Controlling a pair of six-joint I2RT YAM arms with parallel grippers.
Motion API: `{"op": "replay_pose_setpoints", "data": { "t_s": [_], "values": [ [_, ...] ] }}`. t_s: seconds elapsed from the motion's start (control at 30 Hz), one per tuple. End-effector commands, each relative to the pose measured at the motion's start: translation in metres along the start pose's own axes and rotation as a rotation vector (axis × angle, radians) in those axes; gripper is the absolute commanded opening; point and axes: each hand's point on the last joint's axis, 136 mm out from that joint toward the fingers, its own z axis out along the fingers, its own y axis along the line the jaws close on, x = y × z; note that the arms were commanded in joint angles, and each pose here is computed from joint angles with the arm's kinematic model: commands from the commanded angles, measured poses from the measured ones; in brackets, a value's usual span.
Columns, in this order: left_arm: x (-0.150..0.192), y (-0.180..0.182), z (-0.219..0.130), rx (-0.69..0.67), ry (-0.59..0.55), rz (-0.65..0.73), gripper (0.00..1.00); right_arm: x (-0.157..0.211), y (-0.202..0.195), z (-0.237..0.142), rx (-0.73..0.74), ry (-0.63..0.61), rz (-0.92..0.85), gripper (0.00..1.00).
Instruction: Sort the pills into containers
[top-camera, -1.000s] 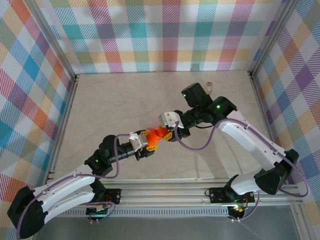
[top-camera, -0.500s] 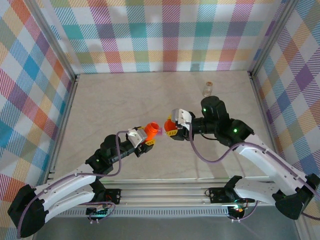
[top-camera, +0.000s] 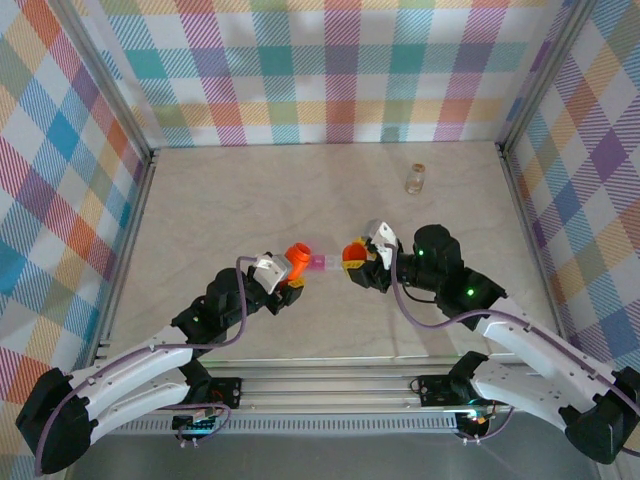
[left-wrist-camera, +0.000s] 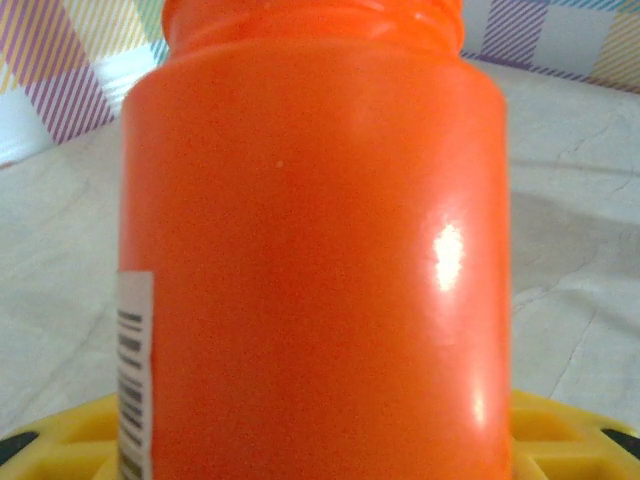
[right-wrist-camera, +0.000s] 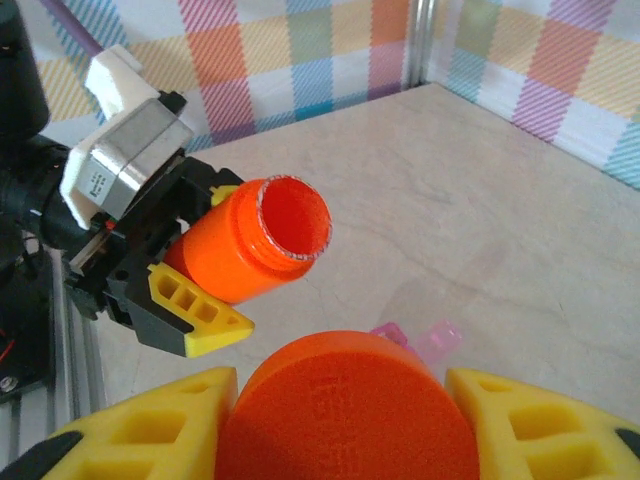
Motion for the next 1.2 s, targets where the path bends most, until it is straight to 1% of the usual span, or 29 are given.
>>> {"op": "replay_pose_setpoints", "data": {
  "t_s": [0.0,0.07,0.17,0.33,0.43,0.57,0.7,0.8,0.93,0.97,1.03,1.17],
  "values": [
    [-0.003,0.011,0.000,-0.053,0.036,-0.042,0.00,-0.011,-0.013,-0.006,0.079,-0.085,0.057,0.22],
    [0.005,0.012,0.002,-0.060,0.085,-0.044,0.00,-0.004,-0.019,-0.008,0.118,-0.090,0.064,0.18],
    [0.014,0.016,0.004,-0.086,0.151,-0.036,0.00,0.012,-0.027,-0.009,0.172,-0.098,0.056,0.16],
    [0.021,0.019,0.014,-0.094,0.252,-0.012,0.00,0.037,-0.035,-0.011,0.233,-0.087,0.042,0.16],
    [0.020,0.021,0.021,-0.094,0.324,0.008,0.00,0.046,-0.038,-0.012,0.258,-0.109,0.052,0.16],
    [0.019,0.021,0.030,-0.073,0.420,0.058,0.00,0.049,-0.040,-0.013,0.270,-0.131,0.064,0.16],
    [0.013,0.014,0.033,-0.012,0.437,0.129,0.00,0.050,-0.039,-0.012,0.264,-0.128,0.085,0.16],
    [0.013,0.015,0.034,-0.005,0.440,0.177,0.00,0.049,-0.037,-0.013,0.255,-0.130,0.090,0.17],
    [0.023,0.020,0.038,-0.025,0.479,0.175,0.00,0.048,-0.036,-0.015,0.253,-0.133,0.093,0.17],
    [0.034,0.019,0.036,-0.020,0.527,0.178,0.00,0.049,-0.036,-0.015,0.254,-0.132,0.094,0.17],
    [0.045,0.023,0.036,-0.029,0.581,0.186,0.00,0.049,-0.036,-0.014,0.252,-0.130,0.095,0.17],
    [0.057,0.029,0.039,-0.021,0.648,0.177,0.00,0.050,-0.035,-0.013,0.247,-0.126,0.096,0.18]
  ]
}}
